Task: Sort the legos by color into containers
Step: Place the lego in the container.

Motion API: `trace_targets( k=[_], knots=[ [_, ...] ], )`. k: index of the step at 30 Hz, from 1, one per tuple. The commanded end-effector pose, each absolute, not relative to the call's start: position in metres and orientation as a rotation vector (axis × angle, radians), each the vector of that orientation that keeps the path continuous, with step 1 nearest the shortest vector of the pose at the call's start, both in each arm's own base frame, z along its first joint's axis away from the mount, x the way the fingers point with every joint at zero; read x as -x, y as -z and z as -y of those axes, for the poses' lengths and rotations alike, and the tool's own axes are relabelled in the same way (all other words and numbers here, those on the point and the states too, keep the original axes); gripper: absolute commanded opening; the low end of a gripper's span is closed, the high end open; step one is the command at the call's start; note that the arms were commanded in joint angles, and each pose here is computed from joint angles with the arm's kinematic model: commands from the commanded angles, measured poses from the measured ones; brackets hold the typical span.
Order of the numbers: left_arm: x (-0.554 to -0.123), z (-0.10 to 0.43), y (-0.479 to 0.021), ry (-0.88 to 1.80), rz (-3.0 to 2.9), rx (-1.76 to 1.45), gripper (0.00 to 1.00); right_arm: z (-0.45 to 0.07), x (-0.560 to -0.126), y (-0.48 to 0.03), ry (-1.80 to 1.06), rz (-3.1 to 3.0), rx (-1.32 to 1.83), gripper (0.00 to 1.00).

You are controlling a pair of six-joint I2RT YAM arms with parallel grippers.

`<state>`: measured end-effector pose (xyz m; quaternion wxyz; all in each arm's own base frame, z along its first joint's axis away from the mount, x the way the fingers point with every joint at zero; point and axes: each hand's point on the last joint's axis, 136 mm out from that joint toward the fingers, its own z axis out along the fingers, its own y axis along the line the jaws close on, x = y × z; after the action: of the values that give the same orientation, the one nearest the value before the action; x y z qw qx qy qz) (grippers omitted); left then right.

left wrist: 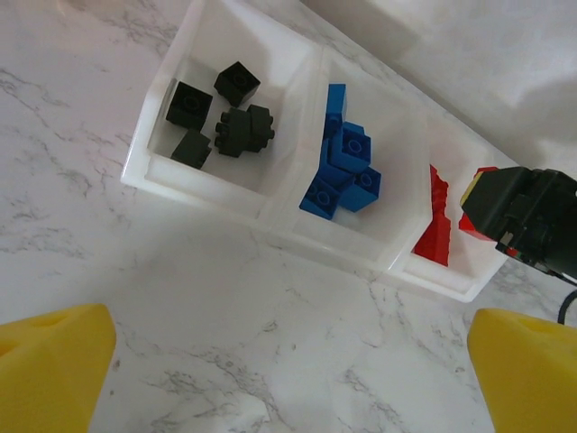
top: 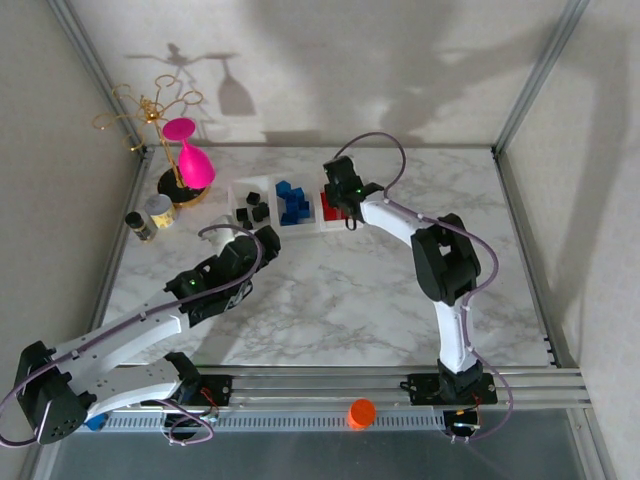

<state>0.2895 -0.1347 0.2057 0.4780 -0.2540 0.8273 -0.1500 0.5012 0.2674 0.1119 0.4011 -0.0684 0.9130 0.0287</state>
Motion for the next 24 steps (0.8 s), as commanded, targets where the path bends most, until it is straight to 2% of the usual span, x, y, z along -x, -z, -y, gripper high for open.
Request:
trace_targets(
  k=[1, 5, 14, 19, 20, 24],
  knots=[
    [-0.296, 0.136, -0.218, 0.372, -2.0, 0.609, 1.0, -0.261, -0.523, -0.121, -0.062, -2.274, 0.15, 0.28],
    [-0.297, 0.133, -0.219, 0.363, -1.989, 0.618, 0.99, -0.262, -0.523, -0.138, -0.118, -2.245, 0.163, 0.44],
    [-0.3, 0.13, -0.223, 0.346, -1.967, 0.607, 1.0, -0.242, -0.494, -0.219, -0.232, -2.126, 0.128, 0.69],
    [-0.302, 0.107, -0.23, 0.235, -1.904, 0.62, 1.0, -0.191, -0.471, -0.238, -0.239, -2.067, 0.005, 0.96],
    [-0.302, 0.099, -0.232, 0.2, -1.882, 0.622, 1.0, -0.173, -0.465, -0.24, -0.226, -2.044, -0.04, 0.99],
    [-0.305, 0.049, -0.236, -0.03, -1.753, 0.678, 1.0, -0.095, -0.443, -0.226, -0.068, -1.989, -0.214, 0.99]
  ],
)
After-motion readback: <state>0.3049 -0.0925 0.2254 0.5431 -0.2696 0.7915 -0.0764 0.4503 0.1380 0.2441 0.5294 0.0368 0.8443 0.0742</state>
